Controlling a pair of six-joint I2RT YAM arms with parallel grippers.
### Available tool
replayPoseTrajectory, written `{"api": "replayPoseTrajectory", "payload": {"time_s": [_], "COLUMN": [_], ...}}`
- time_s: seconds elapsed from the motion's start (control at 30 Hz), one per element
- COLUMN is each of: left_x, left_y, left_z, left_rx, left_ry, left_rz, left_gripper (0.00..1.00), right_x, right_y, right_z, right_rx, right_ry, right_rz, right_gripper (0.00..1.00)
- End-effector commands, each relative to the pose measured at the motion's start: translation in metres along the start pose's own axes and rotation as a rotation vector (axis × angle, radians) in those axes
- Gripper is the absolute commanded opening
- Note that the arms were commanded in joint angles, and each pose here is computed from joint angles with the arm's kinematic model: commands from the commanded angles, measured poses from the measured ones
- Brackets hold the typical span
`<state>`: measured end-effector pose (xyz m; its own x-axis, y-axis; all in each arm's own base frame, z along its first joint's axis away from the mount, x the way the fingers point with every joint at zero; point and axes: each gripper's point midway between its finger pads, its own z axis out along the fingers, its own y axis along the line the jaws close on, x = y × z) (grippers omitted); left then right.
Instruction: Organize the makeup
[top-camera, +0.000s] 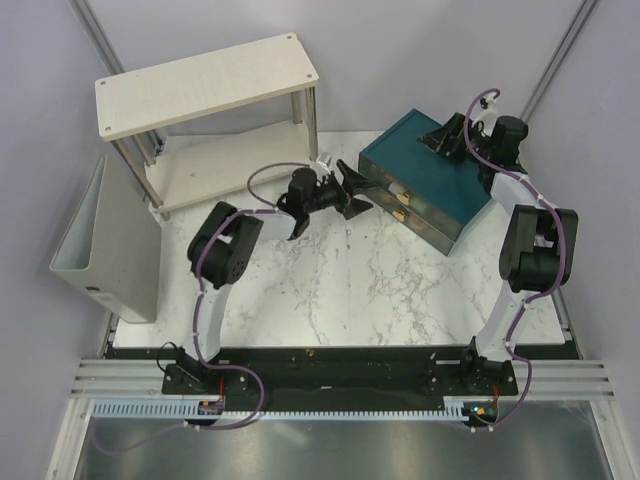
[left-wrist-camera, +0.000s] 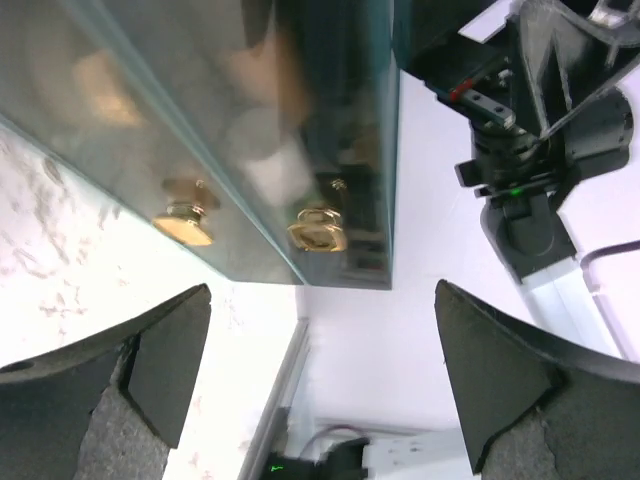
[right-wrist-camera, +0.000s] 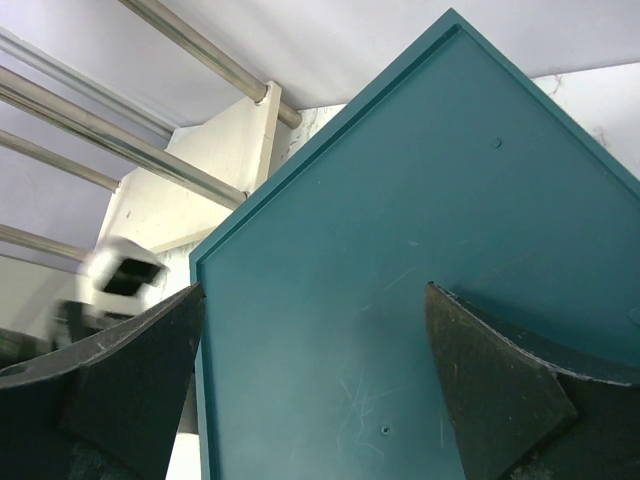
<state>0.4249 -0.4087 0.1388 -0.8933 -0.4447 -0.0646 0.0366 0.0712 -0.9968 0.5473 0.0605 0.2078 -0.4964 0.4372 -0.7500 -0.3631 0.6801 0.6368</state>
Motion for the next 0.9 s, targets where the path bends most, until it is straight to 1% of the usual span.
{"api": "replayPoseTrajectory", "payload": {"time_s": [0.0,0.03,0.07,0.1,0.13,0.17,0.2,0.23,0.27,0.3,0.33,0.37,0.4,0.43,0.47,0.5,0.53,0.57,0.6,0.63,0.67,0.73,0.77,0.83,0.87], "left_x": [0.009,0.0,-0.008,-0.007,-0.016,-0.02,-0.021,-0.031,-0.03,-0.032,-0.034,-0.032,-0.029,-0.03,-0.027,-0.025,-0.023,-0.02,-0.022,-0.022,-0.02,-0.018,-0.018,-0.016,-0.016], "left_y": [-0.071,-0.071,-0.083,-0.065,-0.066,-0.059,-0.05,-0.053,-0.042,-0.037,-0.044,-0.034,-0.03,-0.032,-0.024,-0.02,-0.01,-0.01,-0.005,-0.002,0.004,0.008,0.01,0.013,0.015], "left_z": [-0.024,-0.029,-0.032,-0.05,-0.06,-0.071,-0.088,-0.103,-0.117,-0.131,-0.143,-0.154,-0.165,-0.174,-0.183,-0.189,-0.2,-0.205,-0.211,-0.216,-0.221,-0.226,-0.227,-0.229,-0.229], "left_rx": [-0.229,-0.303,-0.326,-0.45,-0.506,-0.563,-0.641,-0.707,-0.758,-0.803,-0.827,-0.868,-0.904,-0.929,-0.962,-0.983,-1.033,-1.038,-1.071,-1.093,-1.109,-1.125,-1.13,-1.136,-1.14], "left_ry": [0.154,0.127,0.123,0.15,0.113,0.114,0.112,0.052,0.051,0.046,0.019,0.023,0.031,0.017,0.032,0.04,0.051,0.053,0.042,0.037,0.042,0.045,0.044,0.052,0.056], "left_rz": [0.45,0.507,0.621,0.594,0.625,0.657,0.647,0.67,0.664,0.653,0.679,0.675,0.675,0.697,0.695,0.699,0.693,0.691,0.693,0.694,0.689,0.686,0.684,0.679,0.675], "left_gripper": [0.99,0.99,0.99,0.99,0.99,0.99,0.99,0.99,0.99,0.99,0.99,0.99,0.99,0.99,0.99,0.99,0.99,0.99,0.99,0.99,0.99,0.99,0.99,0.99,0.99], "right_x": [0.047,0.044,0.037,0.034,0.034,0.025,0.024,0.027,0.021,0.018,0.023,0.017,0.024,0.026,0.022,0.031,0.036,0.031,0.038,0.046,0.041,0.057,0.056,0.073,0.074], "right_y": [-0.012,-0.009,-0.004,0.001,0.004,0.009,0.015,0.016,0.025,0.022,0.025,0.038,0.038,0.048,0.06,0.066,0.068,0.078,0.084,0.08,0.092,0.093,0.107,0.107,0.117], "right_z": [-0.006,-0.008,-0.011,-0.012,-0.014,-0.019,-0.02,-0.025,-0.031,-0.033,-0.04,-0.047,-0.052,-0.054,-0.062,-0.067,-0.073,-0.083,-0.088,-0.097,-0.109,-0.122,-0.132,-0.144,-0.152], "right_rx": [0.074,0.076,0.08,0.077,0.087,0.105,0.113,0.143,0.163,0.234,0.279,0.298,0.379,0.399,0.422,0.462,0.493,0.511,0.521,0.558,0.554,0.571,0.549,0.544,0.522], "right_ry": [0.124,0.119,0.103,0.099,0.105,0.087,0.089,0.11,0.105,0.101,0.132,0.122,0.15,0.158,0.145,0.173,0.181,0.157,0.169,0.176,0.14,0.156,0.135,0.161,0.147], "right_rz": [0.131,0.128,0.113,0.097,0.093,0.047,0.026,0.03,0.003,-0.048,-0.063,-0.107,-0.165,-0.202,-0.242,-0.284,-0.299,-0.319,-0.327,-0.333,-0.345,-0.374,-0.396,-0.409,-0.427], "right_gripper": [0.98,0.98,0.98,0.98,0.98,0.98,0.98,0.98,0.98,0.98,0.98,0.98,0.98,0.98,0.98,0.98,0.98,0.98,0.98,0.98,0.98,0.98,0.98,0.98,0.98]}}
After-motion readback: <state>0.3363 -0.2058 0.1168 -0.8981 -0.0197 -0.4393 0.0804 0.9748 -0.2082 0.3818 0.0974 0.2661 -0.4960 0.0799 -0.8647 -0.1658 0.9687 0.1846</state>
